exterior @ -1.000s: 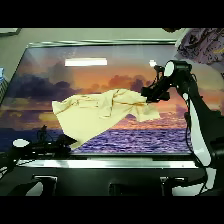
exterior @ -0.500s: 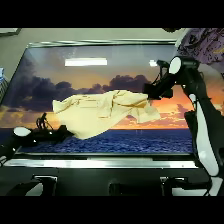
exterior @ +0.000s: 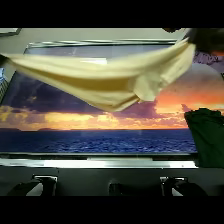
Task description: Fold the clothes and pants, and hang the long-sleeved shirts on hangers.
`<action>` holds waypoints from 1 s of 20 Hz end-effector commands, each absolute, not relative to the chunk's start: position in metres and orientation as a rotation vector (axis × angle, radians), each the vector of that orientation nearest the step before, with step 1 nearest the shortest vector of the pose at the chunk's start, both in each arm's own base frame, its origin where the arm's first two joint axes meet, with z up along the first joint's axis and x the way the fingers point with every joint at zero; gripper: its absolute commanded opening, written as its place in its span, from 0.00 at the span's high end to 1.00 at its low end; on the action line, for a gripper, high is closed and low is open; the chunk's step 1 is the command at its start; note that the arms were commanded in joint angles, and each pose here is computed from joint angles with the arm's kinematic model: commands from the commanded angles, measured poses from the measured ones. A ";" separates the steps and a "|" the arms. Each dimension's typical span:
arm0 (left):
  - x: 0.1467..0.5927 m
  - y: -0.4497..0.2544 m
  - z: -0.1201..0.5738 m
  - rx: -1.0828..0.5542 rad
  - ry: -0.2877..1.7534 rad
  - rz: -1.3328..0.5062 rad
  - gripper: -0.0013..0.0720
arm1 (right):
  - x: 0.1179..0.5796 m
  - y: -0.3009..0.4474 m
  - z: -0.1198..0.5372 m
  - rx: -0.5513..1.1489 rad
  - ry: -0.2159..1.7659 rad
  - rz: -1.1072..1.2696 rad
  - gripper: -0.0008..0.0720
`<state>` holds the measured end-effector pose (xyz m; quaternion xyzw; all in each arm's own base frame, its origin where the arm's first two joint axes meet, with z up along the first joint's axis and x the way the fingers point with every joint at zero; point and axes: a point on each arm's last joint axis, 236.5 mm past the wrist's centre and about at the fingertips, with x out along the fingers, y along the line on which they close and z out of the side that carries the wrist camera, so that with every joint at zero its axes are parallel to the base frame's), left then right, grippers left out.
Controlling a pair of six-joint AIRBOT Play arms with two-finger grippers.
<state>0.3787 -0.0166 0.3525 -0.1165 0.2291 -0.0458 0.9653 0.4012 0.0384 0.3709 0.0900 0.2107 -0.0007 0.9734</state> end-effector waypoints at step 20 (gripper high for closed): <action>0.451 0.057 0.174 -0.177 0.952 0.228 0.97 | 0.470 0.064 0.205 0.285 0.888 -0.076 0.95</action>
